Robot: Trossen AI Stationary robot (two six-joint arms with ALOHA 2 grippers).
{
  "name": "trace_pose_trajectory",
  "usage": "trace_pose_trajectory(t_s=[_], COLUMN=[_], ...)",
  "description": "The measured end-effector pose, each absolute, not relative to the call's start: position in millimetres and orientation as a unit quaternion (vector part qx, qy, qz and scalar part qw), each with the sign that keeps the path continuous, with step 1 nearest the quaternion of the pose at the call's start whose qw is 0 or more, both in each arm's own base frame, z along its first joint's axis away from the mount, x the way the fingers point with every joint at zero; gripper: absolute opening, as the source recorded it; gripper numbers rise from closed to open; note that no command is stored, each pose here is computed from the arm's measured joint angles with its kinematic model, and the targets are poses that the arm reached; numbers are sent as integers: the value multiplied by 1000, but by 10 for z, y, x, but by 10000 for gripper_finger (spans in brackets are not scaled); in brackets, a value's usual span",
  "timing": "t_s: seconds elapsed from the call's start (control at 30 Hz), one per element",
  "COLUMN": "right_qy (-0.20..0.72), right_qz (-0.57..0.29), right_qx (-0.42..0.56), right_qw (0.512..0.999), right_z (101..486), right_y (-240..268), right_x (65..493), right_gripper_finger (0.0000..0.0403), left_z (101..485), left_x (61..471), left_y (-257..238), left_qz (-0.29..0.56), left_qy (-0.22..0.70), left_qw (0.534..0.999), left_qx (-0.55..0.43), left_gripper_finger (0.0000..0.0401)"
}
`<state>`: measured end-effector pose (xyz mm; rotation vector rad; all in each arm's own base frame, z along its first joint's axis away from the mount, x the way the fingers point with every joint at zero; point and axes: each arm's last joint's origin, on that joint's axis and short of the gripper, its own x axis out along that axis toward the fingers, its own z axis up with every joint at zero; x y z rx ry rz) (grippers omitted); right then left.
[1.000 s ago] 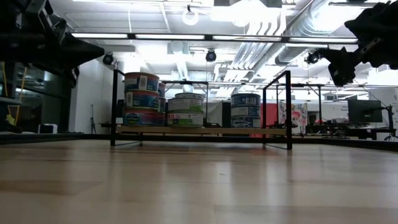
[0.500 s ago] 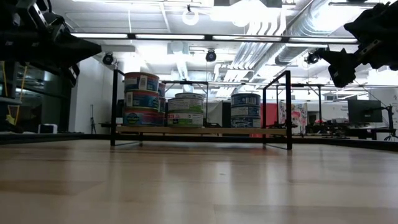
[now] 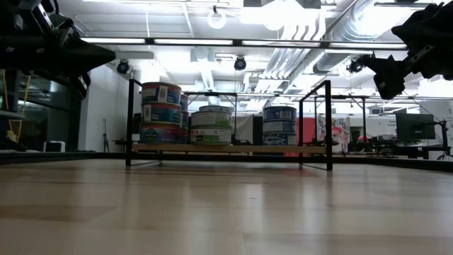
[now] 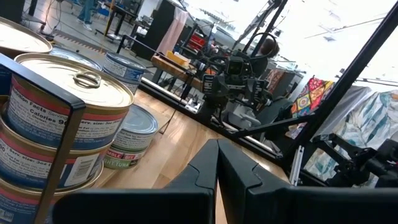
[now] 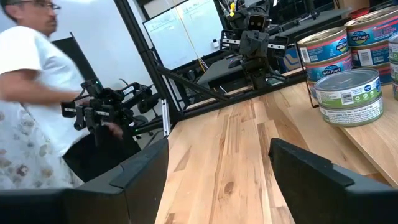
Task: Stack canned seafood by type on shelf
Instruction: Return to Home Position
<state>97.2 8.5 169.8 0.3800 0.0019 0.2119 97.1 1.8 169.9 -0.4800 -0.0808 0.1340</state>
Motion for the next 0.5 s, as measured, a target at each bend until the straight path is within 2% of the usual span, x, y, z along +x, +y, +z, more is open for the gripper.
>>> trace_pose_trajectory(t_s=[0.5], right_qy=[1], right_qz=[107], right_qx=[189], right_qw=[976], right_z=[1697], right_y=[87], right_x=[972], right_gripper_finger=[268], left_z=[1699], left_x=[971], left_y=[19], left_qz=[66], left_qy=[-40], left_qw=[968], left_qx=[-237], left_gripper_finger=[1])
